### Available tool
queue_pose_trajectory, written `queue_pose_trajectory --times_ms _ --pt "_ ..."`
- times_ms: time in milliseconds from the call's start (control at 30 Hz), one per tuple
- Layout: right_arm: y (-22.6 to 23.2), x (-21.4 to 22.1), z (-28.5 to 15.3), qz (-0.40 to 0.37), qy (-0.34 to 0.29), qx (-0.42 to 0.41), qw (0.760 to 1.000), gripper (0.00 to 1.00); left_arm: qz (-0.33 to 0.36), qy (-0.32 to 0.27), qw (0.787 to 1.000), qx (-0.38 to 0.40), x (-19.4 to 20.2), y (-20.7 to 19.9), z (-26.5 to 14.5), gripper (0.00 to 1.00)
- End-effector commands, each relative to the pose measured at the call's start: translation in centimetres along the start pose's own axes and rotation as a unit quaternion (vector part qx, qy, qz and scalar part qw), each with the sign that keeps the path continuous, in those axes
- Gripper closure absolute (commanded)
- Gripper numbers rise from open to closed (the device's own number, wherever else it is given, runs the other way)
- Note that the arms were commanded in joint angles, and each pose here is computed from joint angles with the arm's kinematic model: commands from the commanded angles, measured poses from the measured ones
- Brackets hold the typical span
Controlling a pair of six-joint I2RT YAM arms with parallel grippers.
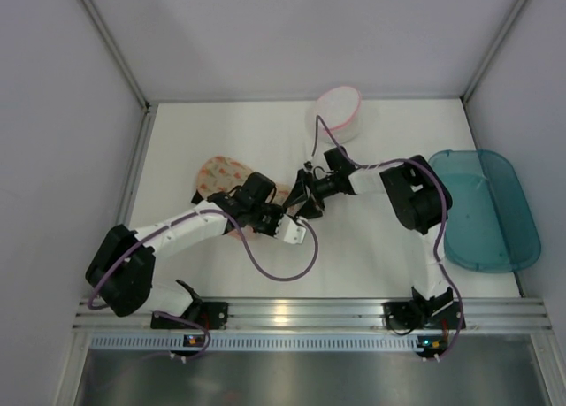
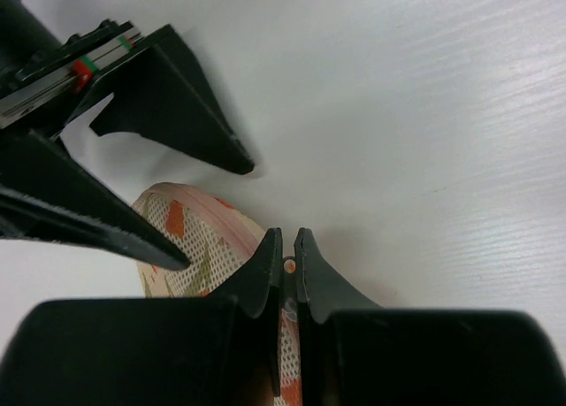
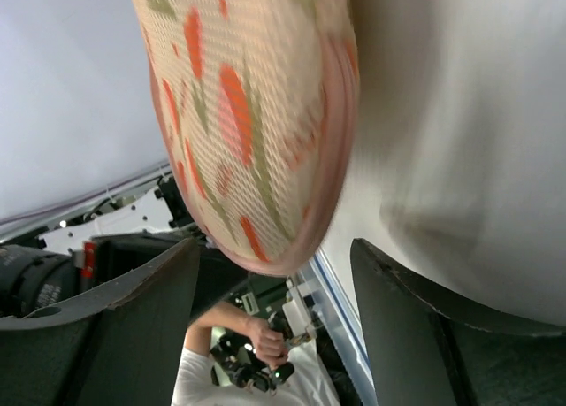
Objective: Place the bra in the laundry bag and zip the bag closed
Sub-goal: Zip the laundry bag at the center of the board.
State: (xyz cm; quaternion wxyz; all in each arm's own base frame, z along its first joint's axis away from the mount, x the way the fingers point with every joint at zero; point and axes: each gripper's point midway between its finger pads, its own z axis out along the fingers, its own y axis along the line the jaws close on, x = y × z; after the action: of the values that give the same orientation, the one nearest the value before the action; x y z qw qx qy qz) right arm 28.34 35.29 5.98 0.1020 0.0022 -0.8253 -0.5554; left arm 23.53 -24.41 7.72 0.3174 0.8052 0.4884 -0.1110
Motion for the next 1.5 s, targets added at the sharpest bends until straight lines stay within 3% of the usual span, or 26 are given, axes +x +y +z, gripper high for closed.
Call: queue_pose_trajectory --times_ms 0,233,333,367,433,533,567,633,733,800,867,900,1133,1467 --pt "0.1 2.4 -0.6 0.014 0.012 0.018 1.0 0.3 -0.004 -0.025 0.999 -0.038 -1.7 3.1 -0.1 1.0" --pt "0.7 2.7 0.8 0.017 0.021 0.008 1.0 0.43 -0.002 -0.023 0.998 -0.055 -1.9 5.1 0.5 1.0" --pt "1.0 2.2 1.3 0.014 0.017 0.009 1.0 0.54 0.006 -0.024 0.998 -0.052 -1.9 5.1 0.7 1.0" --pt "1.1 1.9 1.4 0.012 0.014 0.01 1.0 0.63 0.008 -0.025 0.998 -0.053 -2.0 5.2 0.6 1.0" --pt "1.0 1.6 1.4 0.014 0.01 0.012 1.0 0.7 0.005 -0.029 0.998 -0.053 -2.2 5.0 0.5 1.0" --pt "0.9 1.2 1.6 0.018 0.011 0.015 1.0 0.89 0.009 -0.038 0.998 -0.054 -2.6 4.3 -0.1 1.0" --pt "1.0 1.0 1.6 0.016 0.01 0.014 1.0 1.0 0.013 -0.042 0.997 -0.063 -3.0 4.4 -0.7 1.0" --pt "0.9 0.9 1.5 0.018 0.007 0.016 1.0 1.0 0.003 -0.044 0.996 -0.074 -3.4 4.4 -1.5 0.87" --pt "0.7 0.8 1.2 0.019 0.002 0.017 1.0 1.0 -0.042 -0.044 0.99 -0.125 -4.1 5.6 -4.3 0.54" --pt "0.5 0.8 1.0 0.021 -0.002 0.018 1.0 1.0 -0.067 -0.033 0.982 -0.171 -4.2 6.3 -6.7 0.41" --pt "0.4 0.8 0.9 0.021 -0.001 0.016 1.0 1.0 -0.082 -0.026 0.976 -0.201 -3.9 6.2 -8.5 0.12" --pt "0.4 0.9 1.0 0.023 -0.001 0.016 1.0 1.0 -0.101 -0.008 0.971 -0.216 -3.1 6.1 -9.0 0.04" --pt "0.8 1.3 0.8 0.028 0.001 -0.001 1.0 1.0 -0.169 0.078 0.958 -0.218 1.8 2.2 -8.4 0.02" --pt "1.0 2.0 0.6 0.025 0.012 -0.007 1.0 1.0 -0.178 0.089 0.961 -0.192 3.3 1.6 -5.3 0.02"
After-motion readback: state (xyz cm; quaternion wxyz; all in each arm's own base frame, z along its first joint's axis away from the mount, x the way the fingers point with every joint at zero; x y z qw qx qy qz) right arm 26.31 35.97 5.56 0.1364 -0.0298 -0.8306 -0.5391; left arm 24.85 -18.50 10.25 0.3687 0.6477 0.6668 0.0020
